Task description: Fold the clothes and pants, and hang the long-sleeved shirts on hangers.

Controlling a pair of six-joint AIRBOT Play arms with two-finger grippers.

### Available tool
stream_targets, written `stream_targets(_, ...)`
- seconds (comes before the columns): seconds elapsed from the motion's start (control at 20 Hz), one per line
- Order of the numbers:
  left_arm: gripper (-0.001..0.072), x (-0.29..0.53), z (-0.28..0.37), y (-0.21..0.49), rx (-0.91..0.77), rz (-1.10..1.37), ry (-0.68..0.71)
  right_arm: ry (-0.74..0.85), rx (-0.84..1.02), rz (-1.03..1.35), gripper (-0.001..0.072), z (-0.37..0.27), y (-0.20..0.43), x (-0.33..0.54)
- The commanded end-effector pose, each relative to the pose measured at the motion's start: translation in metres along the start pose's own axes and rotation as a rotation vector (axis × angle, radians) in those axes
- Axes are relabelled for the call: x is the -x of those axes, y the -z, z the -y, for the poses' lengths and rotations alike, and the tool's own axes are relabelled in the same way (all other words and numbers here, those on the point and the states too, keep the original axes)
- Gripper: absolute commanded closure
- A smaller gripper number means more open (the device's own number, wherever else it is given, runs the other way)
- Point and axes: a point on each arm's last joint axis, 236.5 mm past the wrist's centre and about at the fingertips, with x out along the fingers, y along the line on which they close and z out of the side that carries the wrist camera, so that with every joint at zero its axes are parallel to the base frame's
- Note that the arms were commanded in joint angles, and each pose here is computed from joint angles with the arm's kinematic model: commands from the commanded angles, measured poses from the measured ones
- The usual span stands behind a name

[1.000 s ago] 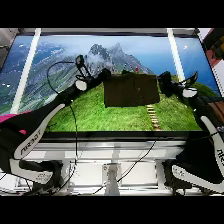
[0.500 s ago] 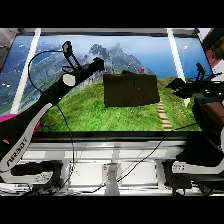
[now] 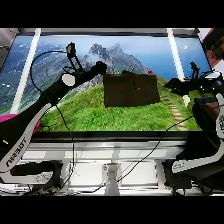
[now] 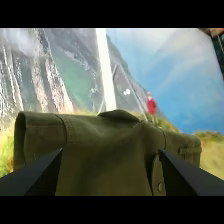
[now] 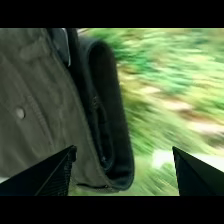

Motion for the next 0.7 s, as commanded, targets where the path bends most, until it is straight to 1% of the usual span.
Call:
stream_targets(0.0,0.0010,0.000,0.000,0.001,0.000,-0.004,0.001,-0.074,0.019,-0.100,0.0029,-0.008,0.004,-0.010)
stream_targets(0.1,0.0010,0.000,0.000,0.000,0.000,-0.004,0.001,-0.077,0.041,-0.104,0.0029,-0.011,-0.001,-0.015)
stream_targets(0.2,0.0010,0.000,0.000,0.000,0.000,-0.004,0.001,-0.075,0.113,-0.124,0.0028,-0.021,0.001,-0.026)
stream_targets(0.45,0.0009,0.000,0.000,0.001,0.000,-0.005,0.001,0.117,0.280,-0.164,0.0029,-0.012,0.002,-0.064)
stream_targets(0.55,0.0010,0.000,0.000,0.001,0.000,-0.005,0.001,0.186,0.276,-0.150,0.0029,-0.002,-0.005,-0.067)
stream_targets(0.65,0.0010,0.000,0.000,0.001,-0.001,-0.005,0.001,0.217,0.228,-0.134,0.0031,0.006,-0.012,-0.064)
